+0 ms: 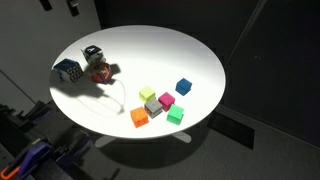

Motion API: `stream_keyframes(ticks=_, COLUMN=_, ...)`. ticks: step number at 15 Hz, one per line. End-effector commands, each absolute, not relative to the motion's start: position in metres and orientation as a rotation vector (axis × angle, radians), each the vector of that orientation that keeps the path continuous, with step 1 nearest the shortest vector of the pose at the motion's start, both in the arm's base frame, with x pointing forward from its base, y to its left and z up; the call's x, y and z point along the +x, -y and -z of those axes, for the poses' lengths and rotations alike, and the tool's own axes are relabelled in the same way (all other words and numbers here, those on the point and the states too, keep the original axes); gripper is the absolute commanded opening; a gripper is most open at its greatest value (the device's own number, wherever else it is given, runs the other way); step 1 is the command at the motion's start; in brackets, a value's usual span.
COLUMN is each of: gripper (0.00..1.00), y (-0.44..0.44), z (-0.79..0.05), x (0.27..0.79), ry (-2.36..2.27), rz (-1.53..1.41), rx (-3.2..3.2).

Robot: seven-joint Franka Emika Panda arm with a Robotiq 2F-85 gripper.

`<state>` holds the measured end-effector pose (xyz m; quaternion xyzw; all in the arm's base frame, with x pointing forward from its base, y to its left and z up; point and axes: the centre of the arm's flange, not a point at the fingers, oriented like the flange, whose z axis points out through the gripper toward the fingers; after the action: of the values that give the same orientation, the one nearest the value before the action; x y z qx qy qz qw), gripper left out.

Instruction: Pick up the square toy on the right and put it on top of the square toy at the back of the table.

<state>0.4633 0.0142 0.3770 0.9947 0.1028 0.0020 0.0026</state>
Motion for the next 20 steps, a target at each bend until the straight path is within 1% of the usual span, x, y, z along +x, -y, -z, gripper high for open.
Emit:
stream_keyframes(ticks=1, gripper=1.00, y=-0.014, z=-0.367, x=0.496, ry=-0.427, rz=0.012, rx=3.154)
stream_keyframes(ticks=3, gripper=1.00, y=-0.015, z=-0.362, x=0.505, ry=-0.457, rz=0.011, rx=3.161)
stream_keyframes(ticks=4, gripper=1.00, y=-0.016, z=-0.361, x=0.485, ry=-0.414, rz=0.028, rx=3.144)
stream_keyframes(ticks=11, gripper=1.00, y=-0.017, z=-0.356, x=0.488, ry=-0.419, rz=0.043, rx=3.145)
stream_keyframes(ticks=17, gripper=1.00, y=-0.019, z=-0.318, x=0.495, ry=-0.444, rz=0.112, rx=3.168)
stream_keyframes(ticks=20, gripper=1.00, y=-0.024, z=-0.298, x=0.497, ry=-0.449, rz=0.052, rx=3.151)
